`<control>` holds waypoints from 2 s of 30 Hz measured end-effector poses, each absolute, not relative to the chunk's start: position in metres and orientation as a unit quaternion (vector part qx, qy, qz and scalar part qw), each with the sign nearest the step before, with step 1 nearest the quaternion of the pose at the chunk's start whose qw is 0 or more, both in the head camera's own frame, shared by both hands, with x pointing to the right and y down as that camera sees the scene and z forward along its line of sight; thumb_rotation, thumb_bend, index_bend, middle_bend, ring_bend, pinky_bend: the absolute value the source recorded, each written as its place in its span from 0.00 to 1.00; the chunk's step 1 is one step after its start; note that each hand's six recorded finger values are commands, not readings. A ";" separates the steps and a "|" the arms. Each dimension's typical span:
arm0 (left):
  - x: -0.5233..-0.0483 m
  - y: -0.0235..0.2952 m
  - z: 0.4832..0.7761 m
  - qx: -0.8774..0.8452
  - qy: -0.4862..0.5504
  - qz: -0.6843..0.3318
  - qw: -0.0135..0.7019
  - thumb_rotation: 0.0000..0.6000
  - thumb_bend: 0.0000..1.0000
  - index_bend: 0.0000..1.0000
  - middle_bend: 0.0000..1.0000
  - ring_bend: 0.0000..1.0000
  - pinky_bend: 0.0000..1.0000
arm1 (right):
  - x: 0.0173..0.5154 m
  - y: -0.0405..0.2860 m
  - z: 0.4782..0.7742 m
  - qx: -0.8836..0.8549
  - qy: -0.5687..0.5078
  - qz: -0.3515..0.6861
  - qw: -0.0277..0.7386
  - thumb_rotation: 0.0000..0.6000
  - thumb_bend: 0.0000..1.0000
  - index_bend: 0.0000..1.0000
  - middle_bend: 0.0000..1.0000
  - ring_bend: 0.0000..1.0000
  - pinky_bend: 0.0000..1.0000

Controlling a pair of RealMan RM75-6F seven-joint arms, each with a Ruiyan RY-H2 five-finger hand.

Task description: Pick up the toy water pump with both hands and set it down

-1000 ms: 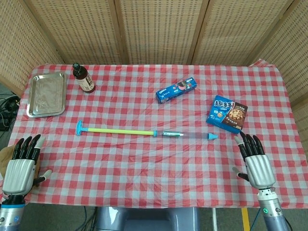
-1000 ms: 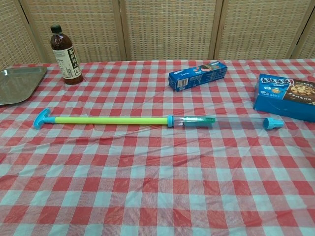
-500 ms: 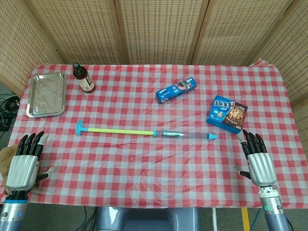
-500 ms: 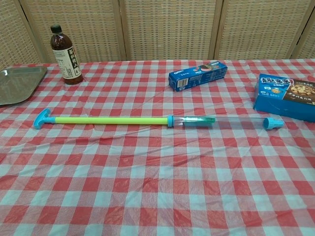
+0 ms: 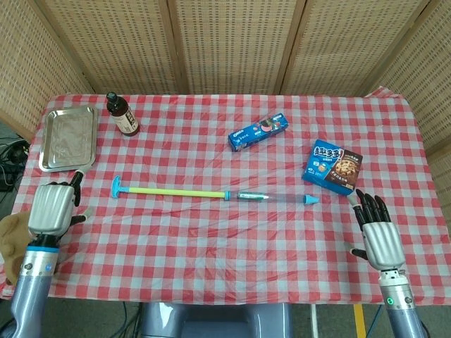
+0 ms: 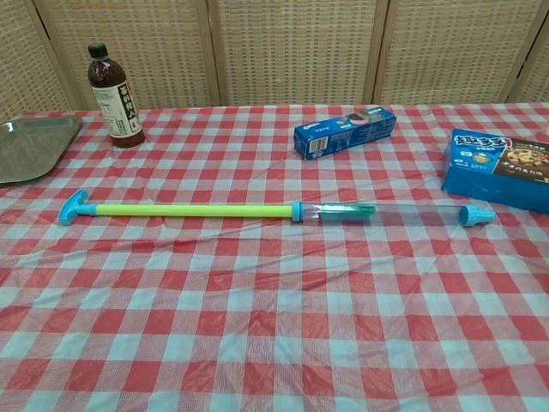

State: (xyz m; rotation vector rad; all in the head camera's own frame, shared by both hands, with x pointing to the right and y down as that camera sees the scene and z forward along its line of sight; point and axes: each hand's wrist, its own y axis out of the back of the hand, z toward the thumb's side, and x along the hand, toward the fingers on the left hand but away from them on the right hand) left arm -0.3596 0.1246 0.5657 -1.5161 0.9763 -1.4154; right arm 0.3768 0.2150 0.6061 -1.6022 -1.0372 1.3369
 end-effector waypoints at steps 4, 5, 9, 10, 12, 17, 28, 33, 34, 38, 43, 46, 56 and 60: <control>-0.351 0.104 0.580 -0.608 0.371 -0.581 0.395 1.00 0.22 0.42 0.91 0.83 0.77 | 0.377 0.214 0.612 -0.632 -0.404 0.533 0.392 1.00 0.17 0.00 0.00 0.00 0.00; -0.348 0.098 0.584 -0.610 0.365 -0.586 0.390 1.00 0.22 0.43 0.91 0.83 0.77 | 0.378 0.213 0.613 -0.631 -0.403 0.534 0.392 1.00 0.17 0.00 0.00 0.00 0.00; -0.339 0.081 0.598 -0.613 0.350 -0.602 0.373 1.00 0.22 0.45 0.91 0.84 0.77 | 0.378 0.212 0.615 -0.630 -0.403 0.535 0.393 1.00 0.17 0.00 0.00 0.00 0.00; -0.337 0.077 0.601 -0.614 0.346 -0.605 0.370 1.00 0.22 0.45 0.91 0.84 0.77 | 0.379 0.211 0.615 -0.630 -0.404 0.535 0.392 1.00 0.17 0.00 0.00 0.00 0.00; -0.332 0.068 0.610 -0.613 0.339 -0.613 0.365 1.00 0.22 0.45 0.91 0.84 0.77 | 0.380 0.210 0.615 -0.629 -0.407 0.535 0.391 1.00 0.17 0.00 0.00 0.00 0.00; -0.318 0.053 0.633 -0.612 0.321 -0.629 0.356 1.00 0.22 0.45 0.91 0.84 0.77 | 0.385 0.207 0.613 -0.624 -0.417 0.535 0.388 1.00 0.17 0.00 0.00 0.00 0.00; -0.291 0.051 0.686 -0.615 0.266 -0.659 0.341 1.00 0.22 0.46 0.91 0.84 0.77 | 0.393 0.204 0.617 -0.619 -0.420 0.545 0.380 1.00 0.17 0.00 0.00 0.00 0.00; -0.290 0.057 0.705 -0.616 0.247 -0.670 0.332 1.00 0.32 0.45 0.91 0.84 0.77 | 0.393 0.204 0.619 -0.620 -0.418 0.546 0.378 1.00 0.17 0.00 0.00 0.00 0.00; -0.290 0.058 0.708 -0.615 0.244 -0.672 0.331 1.00 0.32 0.45 0.91 0.84 0.77 | 0.393 0.204 0.619 -0.620 -0.418 0.546 0.377 1.00 0.17 0.00 0.00 0.00 0.00; -0.293 0.061 0.718 -0.615 0.238 -0.679 0.324 1.00 0.32 0.45 0.91 0.84 0.77 | 0.393 0.204 0.621 -0.622 -0.416 0.547 0.376 1.00 0.17 0.00 0.00 0.00 0.00; -0.291 0.064 0.728 -0.618 0.231 -0.681 0.318 1.00 0.32 0.45 0.91 0.84 0.77 | 0.393 0.204 0.621 -0.623 -0.418 0.545 0.375 1.00 0.17 0.00 0.00 0.00 0.00; -0.286 0.066 0.734 -0.621 0.226 -0.679 0.318 1.00 0.32 0.46 0.91 0.84 0.77 | 0.393 0.204 0.620 -0.622 -0.421 0.543 0.375 1.00 0.17 0.00 0.00 0.00 0.00; -0.273 0.066 0.742 -0.626 0.219 -0.676 0.320 1.00 0.32 0.49 0.91 0.84 0.77 | 0.398 0.203 0.618 -0.620 -0.428 0.544 0.369 1.00 0.17 0.00 0.00 0.00 0.00; -0.272 0.067 0.746 -0.625 0.214 -0.680 0.319 1.00 0.32 0.49 0.91 0.84 0.77 | 0.398 0.203 0.618 -0.621 -0.427 0.544 0.369 1.00 0.17 0.00 0.00 0.00 0.00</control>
